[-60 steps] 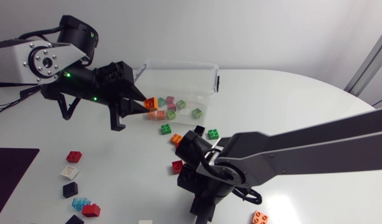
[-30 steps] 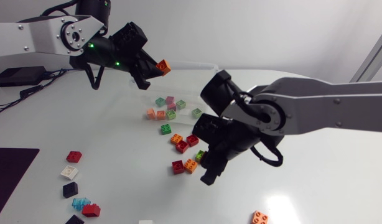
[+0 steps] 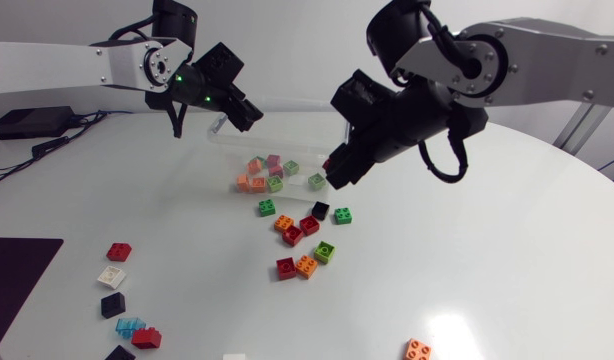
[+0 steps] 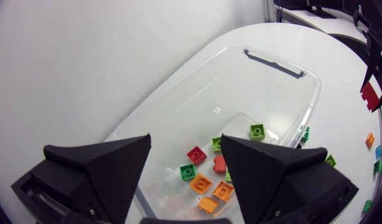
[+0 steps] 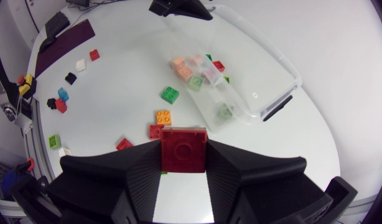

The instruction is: Place the duplo bricks in the container

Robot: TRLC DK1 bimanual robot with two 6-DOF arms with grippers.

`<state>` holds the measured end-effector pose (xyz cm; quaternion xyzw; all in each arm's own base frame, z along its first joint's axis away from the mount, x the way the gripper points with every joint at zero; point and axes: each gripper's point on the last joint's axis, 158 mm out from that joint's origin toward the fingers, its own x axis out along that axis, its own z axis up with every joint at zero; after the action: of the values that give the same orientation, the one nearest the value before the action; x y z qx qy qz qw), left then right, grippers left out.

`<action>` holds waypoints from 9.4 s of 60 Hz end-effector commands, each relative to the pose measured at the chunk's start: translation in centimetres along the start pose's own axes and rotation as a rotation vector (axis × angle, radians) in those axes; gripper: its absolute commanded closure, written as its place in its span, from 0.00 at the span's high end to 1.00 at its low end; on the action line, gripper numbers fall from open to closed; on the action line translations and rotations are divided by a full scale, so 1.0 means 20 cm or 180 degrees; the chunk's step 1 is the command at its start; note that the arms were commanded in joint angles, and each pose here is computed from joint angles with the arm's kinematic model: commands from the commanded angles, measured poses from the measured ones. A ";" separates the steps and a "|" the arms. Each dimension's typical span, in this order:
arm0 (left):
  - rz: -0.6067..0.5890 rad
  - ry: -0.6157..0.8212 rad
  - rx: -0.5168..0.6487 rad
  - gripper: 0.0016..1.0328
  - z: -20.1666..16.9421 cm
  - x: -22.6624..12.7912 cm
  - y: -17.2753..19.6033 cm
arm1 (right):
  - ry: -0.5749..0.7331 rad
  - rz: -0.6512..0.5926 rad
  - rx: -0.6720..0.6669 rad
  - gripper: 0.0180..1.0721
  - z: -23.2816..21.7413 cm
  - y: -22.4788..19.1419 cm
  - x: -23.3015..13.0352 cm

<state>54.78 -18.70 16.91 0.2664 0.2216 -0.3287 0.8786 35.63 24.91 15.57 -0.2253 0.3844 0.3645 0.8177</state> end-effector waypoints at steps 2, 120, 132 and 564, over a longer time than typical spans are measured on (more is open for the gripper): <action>0.0135 -0.0048 -0.0129 0.95 0.03 -0.01 0.08 | -0.0087 0.0015 0.0039 0.30 0.07 -0.05 0.04; -0.1586 0.0970 0.0766 0.93 -0.81 -0.27 -1.43 | -0.1052 -0.0445 0.0384 0.94 0.22 -0.49 -0.16; -0.1560 0.1106 0.0776 0.90 -0.85 -0.21 -1.44 | -0.0869 -0.0338 0.0379 0.94 -0.03 -0.33 -0.17; -0.0781 -0.0521 0.0269 0.10 -0.37 -0.43 -0.64 | 0.0068 0.0282 -0.0052 0.30 -0.46 -0.13 0.95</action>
<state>37.58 -18.33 9.40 0.2573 0.1849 -0.4699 0.8239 42.97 25.74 -4.19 -0.2110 0.3896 0.3975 0.8036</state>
